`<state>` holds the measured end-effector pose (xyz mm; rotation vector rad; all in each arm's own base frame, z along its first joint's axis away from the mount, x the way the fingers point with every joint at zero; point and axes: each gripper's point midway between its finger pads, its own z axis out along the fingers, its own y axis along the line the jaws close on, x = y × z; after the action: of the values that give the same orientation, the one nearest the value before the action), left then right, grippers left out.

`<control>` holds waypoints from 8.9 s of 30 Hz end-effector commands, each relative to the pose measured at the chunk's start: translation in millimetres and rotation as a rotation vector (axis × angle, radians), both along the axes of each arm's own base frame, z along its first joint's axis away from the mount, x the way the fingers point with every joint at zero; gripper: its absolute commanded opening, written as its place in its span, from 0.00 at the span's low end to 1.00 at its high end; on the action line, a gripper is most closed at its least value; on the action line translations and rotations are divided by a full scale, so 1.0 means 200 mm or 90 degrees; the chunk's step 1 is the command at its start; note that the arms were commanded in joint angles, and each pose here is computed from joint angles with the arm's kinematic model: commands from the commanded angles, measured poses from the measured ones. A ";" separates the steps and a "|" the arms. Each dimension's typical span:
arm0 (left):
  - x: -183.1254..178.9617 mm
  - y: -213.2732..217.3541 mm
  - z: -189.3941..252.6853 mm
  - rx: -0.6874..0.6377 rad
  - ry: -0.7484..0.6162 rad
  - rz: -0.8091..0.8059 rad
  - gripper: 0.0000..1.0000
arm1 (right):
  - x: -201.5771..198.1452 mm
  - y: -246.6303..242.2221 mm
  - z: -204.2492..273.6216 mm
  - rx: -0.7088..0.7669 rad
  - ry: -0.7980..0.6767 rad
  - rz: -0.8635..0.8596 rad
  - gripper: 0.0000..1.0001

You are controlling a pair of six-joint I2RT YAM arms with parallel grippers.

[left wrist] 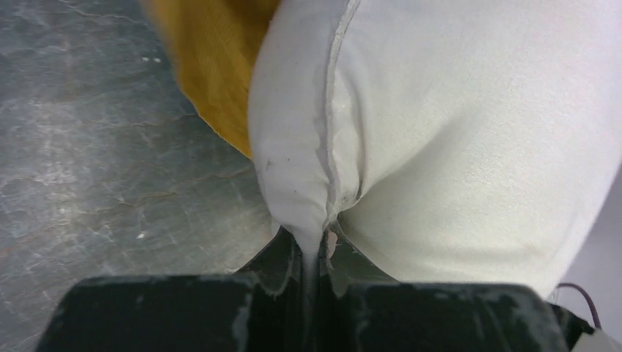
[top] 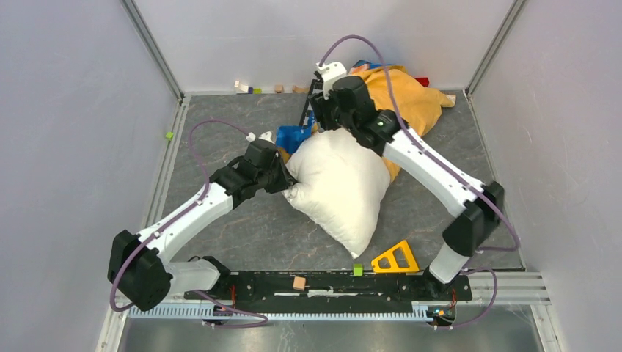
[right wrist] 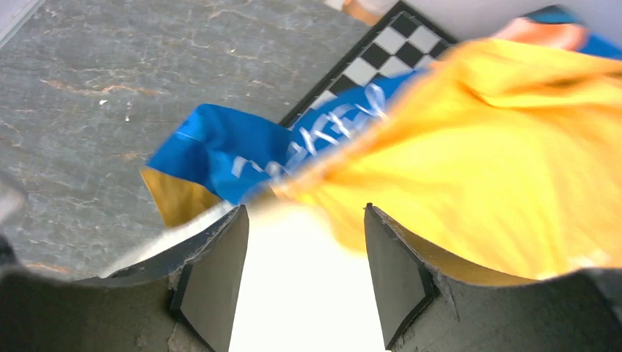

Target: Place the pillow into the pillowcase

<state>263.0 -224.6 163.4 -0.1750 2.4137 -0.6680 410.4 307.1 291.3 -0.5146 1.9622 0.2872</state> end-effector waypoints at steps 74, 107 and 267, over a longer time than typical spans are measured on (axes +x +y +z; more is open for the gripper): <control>0.07 0.27 0.27 0.043 -0.097 0.030 1.00 | -0.51 -0.48 -0.11 -0.115 -0.063 -0.136 0.98; -0.07 -0.16 -0.20 -0.021 -0.034 0.049 0.31 | -0.60 -0.96 -0.65 -0.147 -0.061 -0.309 0.56; 0.15 -0.03 0.23 -0.009 -0.109 0.071 0.55 | 0.01 0.03 0.26 -0.009 -0.105 -0.009 0.00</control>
<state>281.7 -228.9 173.4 -0.2534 2.3053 -0.5858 359.1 292.5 306.4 -0.6567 1.9408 0.0506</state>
